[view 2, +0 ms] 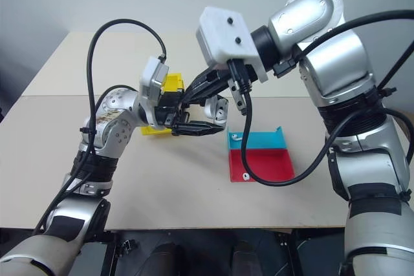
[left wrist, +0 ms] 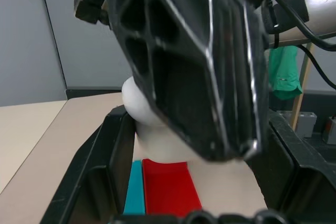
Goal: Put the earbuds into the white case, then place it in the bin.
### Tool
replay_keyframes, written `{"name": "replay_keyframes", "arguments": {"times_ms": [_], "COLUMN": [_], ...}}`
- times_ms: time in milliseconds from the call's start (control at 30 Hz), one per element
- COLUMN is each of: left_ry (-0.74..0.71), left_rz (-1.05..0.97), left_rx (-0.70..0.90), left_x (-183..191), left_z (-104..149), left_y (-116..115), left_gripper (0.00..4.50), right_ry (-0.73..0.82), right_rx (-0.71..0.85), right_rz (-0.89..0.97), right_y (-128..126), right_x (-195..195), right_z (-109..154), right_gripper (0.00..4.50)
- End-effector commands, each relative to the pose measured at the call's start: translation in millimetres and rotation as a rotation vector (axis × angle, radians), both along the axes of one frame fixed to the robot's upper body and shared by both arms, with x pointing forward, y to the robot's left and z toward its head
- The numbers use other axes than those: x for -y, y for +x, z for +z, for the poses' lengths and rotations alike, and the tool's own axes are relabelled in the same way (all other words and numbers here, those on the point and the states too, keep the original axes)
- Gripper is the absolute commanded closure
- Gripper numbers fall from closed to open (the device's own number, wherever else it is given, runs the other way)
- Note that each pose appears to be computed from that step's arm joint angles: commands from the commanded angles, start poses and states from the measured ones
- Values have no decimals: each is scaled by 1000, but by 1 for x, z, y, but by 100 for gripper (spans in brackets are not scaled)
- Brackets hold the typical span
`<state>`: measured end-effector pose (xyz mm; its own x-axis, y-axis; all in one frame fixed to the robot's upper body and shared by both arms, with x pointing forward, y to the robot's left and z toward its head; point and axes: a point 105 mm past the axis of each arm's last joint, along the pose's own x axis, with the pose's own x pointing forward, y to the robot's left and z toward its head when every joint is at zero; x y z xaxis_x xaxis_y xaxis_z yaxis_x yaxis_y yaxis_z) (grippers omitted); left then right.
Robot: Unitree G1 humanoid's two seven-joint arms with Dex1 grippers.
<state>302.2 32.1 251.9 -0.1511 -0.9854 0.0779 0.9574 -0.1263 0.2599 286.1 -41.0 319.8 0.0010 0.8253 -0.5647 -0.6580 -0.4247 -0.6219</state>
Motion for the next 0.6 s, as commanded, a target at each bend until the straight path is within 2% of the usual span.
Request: {"name": "replay_keyframes", "arguments": {"times_ms": [33,267,500,600], "left_ry": [-30,-51,-78,-85], "left_rz": [10,51,103,143], "left_rx": [56,60,51,51], "left_x": [-5,-10,-15,-21], "left_z": [15,17,19,21], "left_y": [-3,-1,-1,-1], "left_gripper": [167,167,167,167], "right_ry": [-42,1,211,397], "right_rx": [39,18,-40,-88], "right_rz": [27,-111,-243,-322], "right_y": [-7,0,1,-1], "right_x": [13,52,65,73], "right_z": [5,1,4,15], "right_gripper": [447,447,447,447]}}
